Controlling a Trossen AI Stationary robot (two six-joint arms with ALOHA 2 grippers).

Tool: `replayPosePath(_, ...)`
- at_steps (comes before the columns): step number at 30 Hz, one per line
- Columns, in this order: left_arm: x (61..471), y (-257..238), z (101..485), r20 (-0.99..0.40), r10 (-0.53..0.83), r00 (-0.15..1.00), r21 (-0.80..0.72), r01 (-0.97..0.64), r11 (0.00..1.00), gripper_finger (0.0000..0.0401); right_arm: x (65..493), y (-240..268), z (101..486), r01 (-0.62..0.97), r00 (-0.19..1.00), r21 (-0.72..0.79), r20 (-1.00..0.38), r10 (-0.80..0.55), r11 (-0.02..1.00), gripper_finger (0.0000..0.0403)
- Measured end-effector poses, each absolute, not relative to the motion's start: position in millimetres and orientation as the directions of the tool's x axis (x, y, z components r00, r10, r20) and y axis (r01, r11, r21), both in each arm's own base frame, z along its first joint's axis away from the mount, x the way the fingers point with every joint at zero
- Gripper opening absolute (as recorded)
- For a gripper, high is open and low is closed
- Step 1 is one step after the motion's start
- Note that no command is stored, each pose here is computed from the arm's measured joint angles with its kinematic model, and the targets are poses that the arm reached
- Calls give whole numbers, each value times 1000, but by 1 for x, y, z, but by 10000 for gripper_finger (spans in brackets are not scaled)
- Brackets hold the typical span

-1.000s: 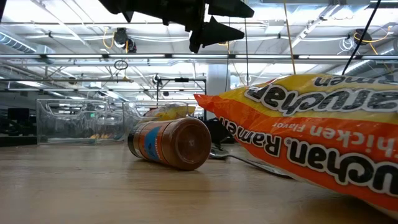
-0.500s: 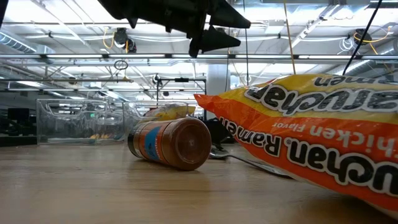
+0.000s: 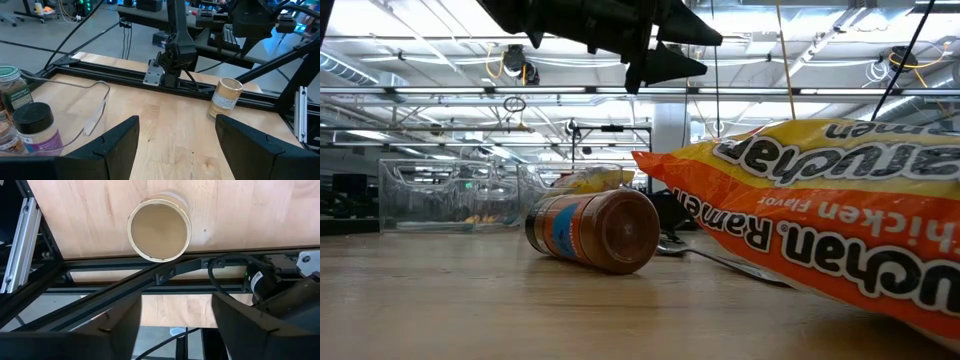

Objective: Pick & Place Food Item
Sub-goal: Put the gold seasoning bottle into the right transparent bin

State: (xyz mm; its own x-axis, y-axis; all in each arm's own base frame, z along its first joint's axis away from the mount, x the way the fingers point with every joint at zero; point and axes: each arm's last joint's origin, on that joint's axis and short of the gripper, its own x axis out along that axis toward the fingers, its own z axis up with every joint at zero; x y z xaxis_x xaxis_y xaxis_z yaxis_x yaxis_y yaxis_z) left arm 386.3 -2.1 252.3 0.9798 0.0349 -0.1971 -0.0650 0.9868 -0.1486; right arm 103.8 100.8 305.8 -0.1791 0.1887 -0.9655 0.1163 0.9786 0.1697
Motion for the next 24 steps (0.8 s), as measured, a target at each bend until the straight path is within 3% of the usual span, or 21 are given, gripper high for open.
replayPosePath(10, 386, -2, 252, -197, 34, 980, -168, -68, 983, 271, 107, 103, 306, 107, -147, 198, -966, 213, 974, 327)
replayPosePath(16, 386, -5, 252, -197, 27, 980, -173, -62, 983, 271, 117, 109, 305, 56, -37, 210, -977, 212, 976, 335)
replayPosePath(24, 386, -16, 252, -197, 0, 980, -173, -35, 984, 271, 121, 113, 290, 23, -87, 158, -983, 159, 987, 328)
